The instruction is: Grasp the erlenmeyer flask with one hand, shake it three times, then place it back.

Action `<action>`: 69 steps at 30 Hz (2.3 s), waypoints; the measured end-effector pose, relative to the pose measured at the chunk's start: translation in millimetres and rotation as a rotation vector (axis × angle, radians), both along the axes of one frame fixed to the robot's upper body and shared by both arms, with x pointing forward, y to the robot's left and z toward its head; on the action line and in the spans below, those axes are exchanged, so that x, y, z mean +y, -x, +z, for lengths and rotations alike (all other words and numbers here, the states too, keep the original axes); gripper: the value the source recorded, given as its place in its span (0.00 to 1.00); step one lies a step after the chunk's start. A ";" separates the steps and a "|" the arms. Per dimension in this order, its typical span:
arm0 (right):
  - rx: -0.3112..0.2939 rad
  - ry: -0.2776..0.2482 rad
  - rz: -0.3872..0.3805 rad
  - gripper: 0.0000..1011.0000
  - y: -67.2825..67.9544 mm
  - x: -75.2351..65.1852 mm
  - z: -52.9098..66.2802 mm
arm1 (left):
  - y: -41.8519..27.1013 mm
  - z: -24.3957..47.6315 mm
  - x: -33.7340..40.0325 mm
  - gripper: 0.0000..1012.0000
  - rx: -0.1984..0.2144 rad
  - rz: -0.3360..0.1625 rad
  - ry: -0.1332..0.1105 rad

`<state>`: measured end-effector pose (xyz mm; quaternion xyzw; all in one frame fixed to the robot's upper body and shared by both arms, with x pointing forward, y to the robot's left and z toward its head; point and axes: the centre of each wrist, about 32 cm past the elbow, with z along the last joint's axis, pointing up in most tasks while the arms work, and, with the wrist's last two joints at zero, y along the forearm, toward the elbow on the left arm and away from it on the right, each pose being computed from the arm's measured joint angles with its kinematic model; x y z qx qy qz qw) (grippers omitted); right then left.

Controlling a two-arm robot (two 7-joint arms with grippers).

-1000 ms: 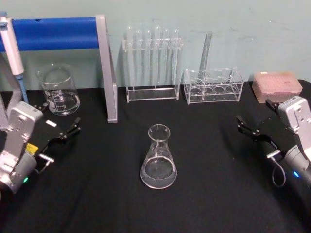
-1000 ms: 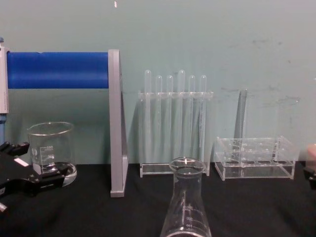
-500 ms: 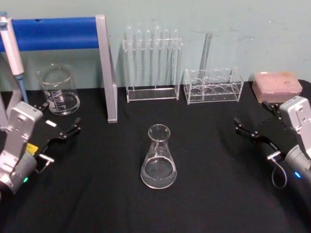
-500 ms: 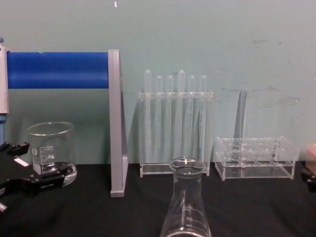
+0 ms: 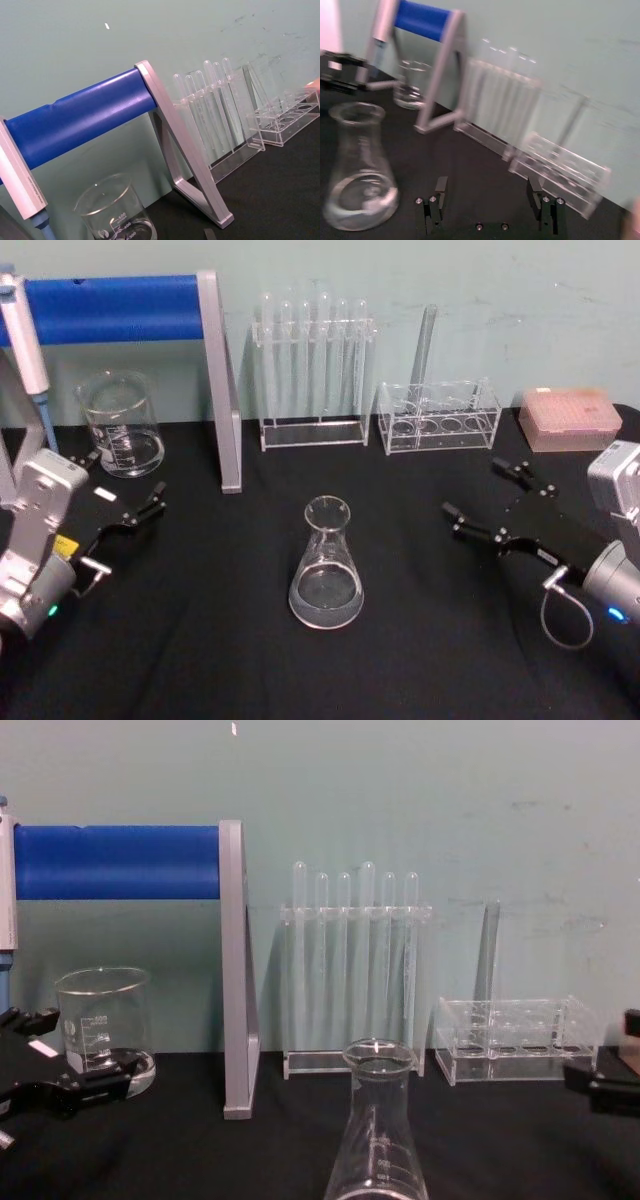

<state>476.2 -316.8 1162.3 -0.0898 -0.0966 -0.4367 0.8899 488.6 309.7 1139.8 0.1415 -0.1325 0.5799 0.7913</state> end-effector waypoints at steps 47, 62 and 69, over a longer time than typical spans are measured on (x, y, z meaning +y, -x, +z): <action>0.184 -0.143 0.471 0.99 -43.4 51.6 -5.5 | 0.0 0.0 0.0 0.99 0.000 0.000 0.000; 0.177 -0.135 0.506 0.99 -62.5 65.4 -7.4 | 0.0 0.0 0.0 0.99 0.000 0.000 0.000; 0.179 -0.129 0.515 0.99 -66.1 70.4 -7.9 | 0.0 0.0 0.0 0.99 0.000 0.000 0.000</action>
